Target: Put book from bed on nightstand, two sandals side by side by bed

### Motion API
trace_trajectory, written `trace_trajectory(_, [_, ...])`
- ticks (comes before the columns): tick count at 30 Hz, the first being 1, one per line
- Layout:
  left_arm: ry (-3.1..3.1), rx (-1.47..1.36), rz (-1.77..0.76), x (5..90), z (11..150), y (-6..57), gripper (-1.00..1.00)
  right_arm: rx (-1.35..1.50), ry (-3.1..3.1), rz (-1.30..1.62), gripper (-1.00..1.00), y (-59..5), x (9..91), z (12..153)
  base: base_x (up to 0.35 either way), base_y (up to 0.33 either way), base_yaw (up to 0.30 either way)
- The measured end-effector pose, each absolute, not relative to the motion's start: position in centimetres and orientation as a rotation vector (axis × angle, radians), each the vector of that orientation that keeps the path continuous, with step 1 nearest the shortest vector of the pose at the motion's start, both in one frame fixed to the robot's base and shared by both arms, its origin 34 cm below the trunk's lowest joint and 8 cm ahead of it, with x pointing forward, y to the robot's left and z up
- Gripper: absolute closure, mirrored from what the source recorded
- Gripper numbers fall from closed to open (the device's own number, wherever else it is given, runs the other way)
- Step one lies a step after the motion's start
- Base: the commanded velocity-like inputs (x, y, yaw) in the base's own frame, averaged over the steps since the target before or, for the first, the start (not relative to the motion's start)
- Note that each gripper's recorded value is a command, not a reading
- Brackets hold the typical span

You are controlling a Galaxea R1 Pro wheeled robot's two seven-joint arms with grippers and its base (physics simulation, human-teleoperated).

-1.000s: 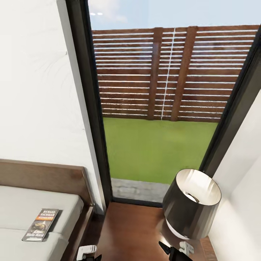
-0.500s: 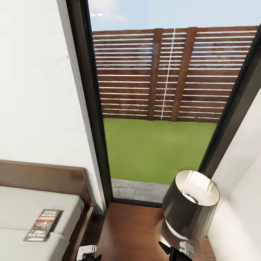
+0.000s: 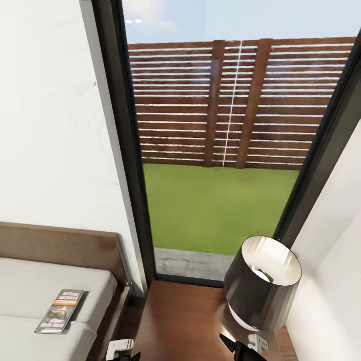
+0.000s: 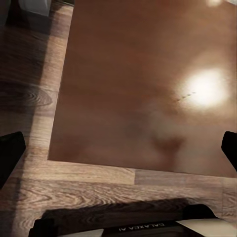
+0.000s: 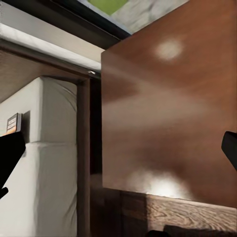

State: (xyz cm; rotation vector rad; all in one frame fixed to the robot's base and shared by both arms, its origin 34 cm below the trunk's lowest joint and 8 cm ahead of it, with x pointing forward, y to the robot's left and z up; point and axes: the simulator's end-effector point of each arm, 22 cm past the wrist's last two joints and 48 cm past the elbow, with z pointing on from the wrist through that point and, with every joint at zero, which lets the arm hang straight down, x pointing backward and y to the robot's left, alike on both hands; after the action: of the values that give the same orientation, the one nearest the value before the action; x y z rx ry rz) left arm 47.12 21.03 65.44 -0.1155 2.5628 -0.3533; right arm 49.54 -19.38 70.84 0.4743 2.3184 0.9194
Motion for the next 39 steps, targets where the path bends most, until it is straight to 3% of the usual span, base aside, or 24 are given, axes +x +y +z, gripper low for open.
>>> trace_trajectory(39, [2.563,-0.118,-0.353,46.68,66.42,21.06,-1.00,0.475,2.319,0.920,-1.00,-19.37,49.09,71.81,0.000,0.000,0.000])
